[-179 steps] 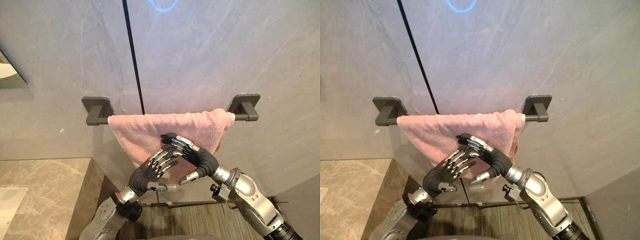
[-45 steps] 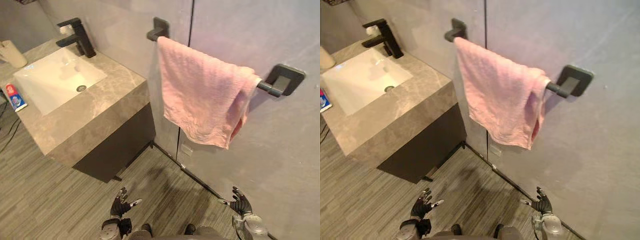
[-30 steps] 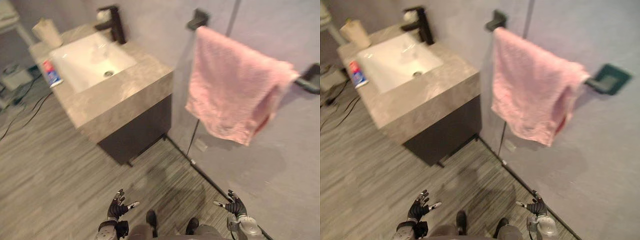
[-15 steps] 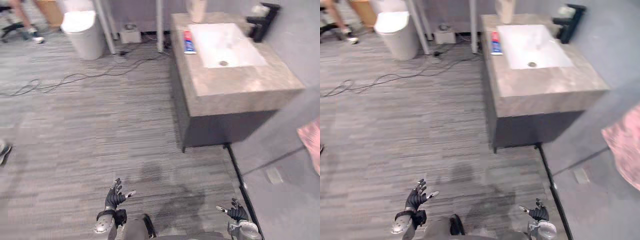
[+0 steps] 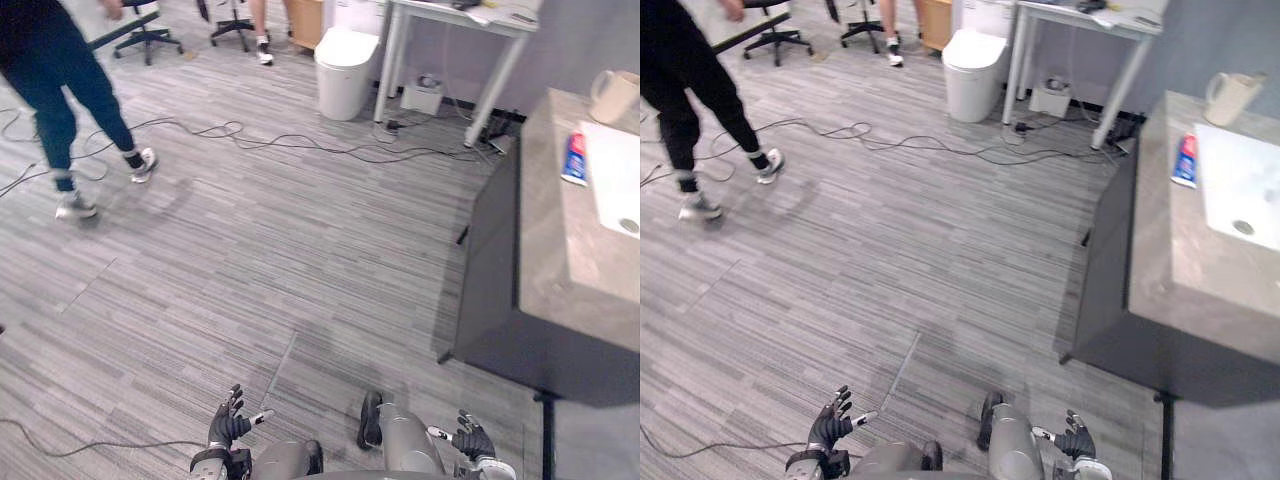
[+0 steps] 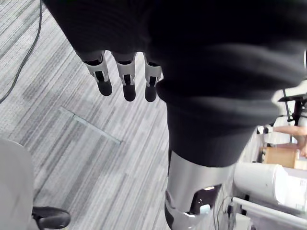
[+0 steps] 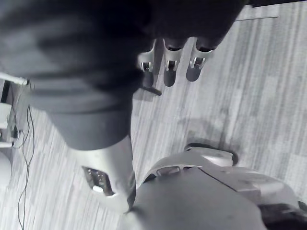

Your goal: Organize washtable

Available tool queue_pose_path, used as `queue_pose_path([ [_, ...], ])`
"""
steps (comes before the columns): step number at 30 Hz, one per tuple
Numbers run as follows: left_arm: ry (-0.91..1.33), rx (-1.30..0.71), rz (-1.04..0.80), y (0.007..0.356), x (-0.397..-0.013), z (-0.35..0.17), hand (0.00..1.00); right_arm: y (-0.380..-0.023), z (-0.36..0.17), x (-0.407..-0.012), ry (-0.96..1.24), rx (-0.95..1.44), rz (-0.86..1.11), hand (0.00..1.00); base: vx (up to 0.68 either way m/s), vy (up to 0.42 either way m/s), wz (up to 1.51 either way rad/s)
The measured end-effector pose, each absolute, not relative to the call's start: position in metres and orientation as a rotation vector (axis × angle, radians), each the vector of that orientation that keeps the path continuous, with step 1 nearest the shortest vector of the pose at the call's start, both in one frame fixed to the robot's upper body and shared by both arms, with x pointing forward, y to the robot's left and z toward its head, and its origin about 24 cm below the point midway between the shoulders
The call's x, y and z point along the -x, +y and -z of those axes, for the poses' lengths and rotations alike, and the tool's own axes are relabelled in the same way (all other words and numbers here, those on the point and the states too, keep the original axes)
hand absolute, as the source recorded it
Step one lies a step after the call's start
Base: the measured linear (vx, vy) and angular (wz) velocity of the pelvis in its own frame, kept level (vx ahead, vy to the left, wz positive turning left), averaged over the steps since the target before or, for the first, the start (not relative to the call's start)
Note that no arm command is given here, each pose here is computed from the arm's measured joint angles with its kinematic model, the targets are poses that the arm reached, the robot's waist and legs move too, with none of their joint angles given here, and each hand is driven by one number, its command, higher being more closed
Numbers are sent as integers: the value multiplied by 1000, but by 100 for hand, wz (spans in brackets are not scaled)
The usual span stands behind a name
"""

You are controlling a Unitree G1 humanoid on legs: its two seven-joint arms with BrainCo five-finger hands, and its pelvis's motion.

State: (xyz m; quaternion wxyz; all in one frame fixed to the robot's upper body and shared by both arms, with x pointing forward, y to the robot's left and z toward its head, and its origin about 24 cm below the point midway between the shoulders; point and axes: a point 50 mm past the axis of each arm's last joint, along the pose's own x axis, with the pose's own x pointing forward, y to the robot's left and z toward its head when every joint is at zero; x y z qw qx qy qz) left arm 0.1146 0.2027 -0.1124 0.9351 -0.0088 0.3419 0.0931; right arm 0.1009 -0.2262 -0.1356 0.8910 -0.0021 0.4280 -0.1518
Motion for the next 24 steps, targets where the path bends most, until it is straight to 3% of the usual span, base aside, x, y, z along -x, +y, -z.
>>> queue_pose_path([
  [7,704,79,-225,194,-111,115,0,-229,130,-102,846,-21,341,0,618,-156,-19],
  [13,637,84,-225,196,-134,107,0,-234,128,-105,830,-50,385,0,486,-12,-52],
  [17,645,85,-235,198,-130,108,0,-244,128,-100,835,-56,441,0,530,296,-84],
  [24,659,60,-252,206,-123,107,0,-210,132,-99,838,-96,370,0,443,313,-103],
])
